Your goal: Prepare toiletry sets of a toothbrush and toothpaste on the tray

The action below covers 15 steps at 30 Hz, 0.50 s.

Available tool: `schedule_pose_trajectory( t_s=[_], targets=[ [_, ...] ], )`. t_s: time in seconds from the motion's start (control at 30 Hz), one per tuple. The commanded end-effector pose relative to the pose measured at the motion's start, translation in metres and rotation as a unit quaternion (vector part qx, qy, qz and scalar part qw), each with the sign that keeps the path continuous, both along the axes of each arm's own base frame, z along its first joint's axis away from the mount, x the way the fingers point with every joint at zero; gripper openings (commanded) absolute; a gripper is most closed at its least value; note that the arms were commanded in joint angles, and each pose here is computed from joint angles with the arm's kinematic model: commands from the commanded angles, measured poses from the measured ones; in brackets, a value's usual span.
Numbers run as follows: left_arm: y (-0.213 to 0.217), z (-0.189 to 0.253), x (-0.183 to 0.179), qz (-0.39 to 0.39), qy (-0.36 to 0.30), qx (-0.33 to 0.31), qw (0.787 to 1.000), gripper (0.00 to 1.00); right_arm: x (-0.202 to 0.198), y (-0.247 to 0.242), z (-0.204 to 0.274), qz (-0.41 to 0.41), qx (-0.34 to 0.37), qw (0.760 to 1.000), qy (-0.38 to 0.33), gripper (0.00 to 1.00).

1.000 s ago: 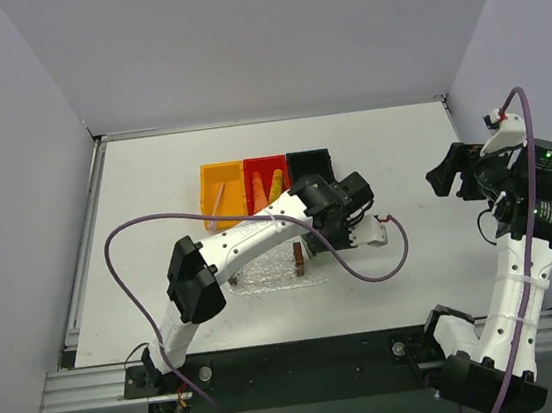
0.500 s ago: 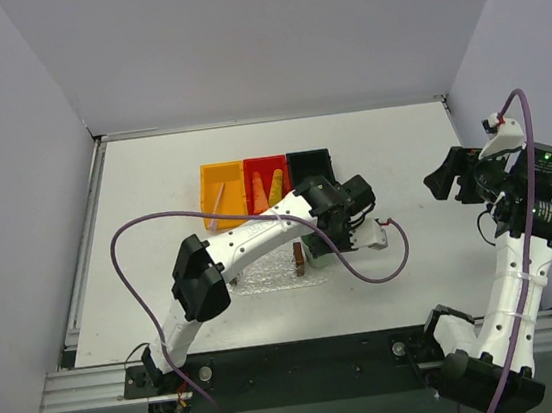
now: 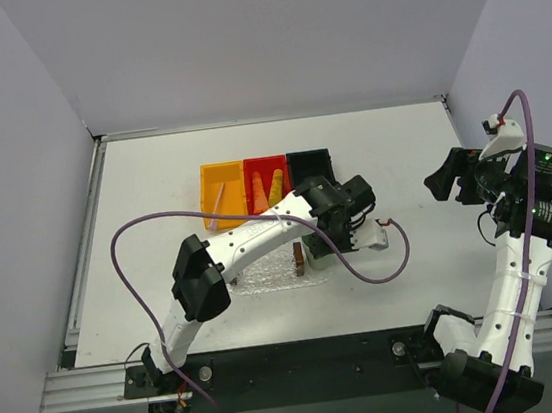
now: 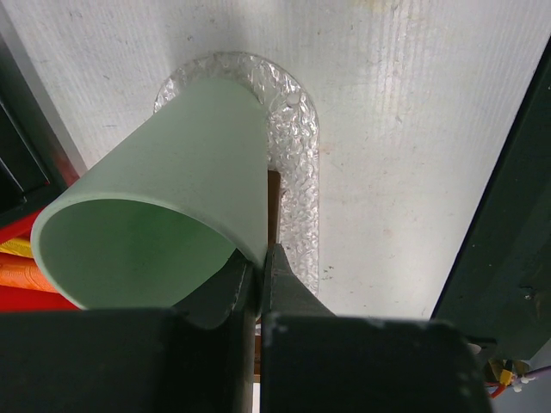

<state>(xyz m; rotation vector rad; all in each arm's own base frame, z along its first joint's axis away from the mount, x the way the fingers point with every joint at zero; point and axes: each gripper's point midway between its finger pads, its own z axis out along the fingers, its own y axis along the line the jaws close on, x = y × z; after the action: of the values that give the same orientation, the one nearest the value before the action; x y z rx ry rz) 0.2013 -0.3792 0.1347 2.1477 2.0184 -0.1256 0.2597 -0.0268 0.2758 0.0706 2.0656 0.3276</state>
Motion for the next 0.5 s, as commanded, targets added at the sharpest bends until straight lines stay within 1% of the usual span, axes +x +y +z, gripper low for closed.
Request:
schedule_pose_trajectory(
  t_s=[0.0, 0.47],
  targets=[
    [-0.0017, 0.007, -0.0096, -0.009, 0.01, -0.007, 1.0, 0.0, 0.0014, 0.0009, -0.0007, 0.012, 0.001, 1.0, -0.006, 0.73],
    [0.0047, -0.0019, -0.0122, -0.009, 0.007, 0.013, 1.0, 0.0, 0.0, 0.0012, -0.0059, 0.013, 0.005, 1.0, -0.003, 0.73]
  ],
)
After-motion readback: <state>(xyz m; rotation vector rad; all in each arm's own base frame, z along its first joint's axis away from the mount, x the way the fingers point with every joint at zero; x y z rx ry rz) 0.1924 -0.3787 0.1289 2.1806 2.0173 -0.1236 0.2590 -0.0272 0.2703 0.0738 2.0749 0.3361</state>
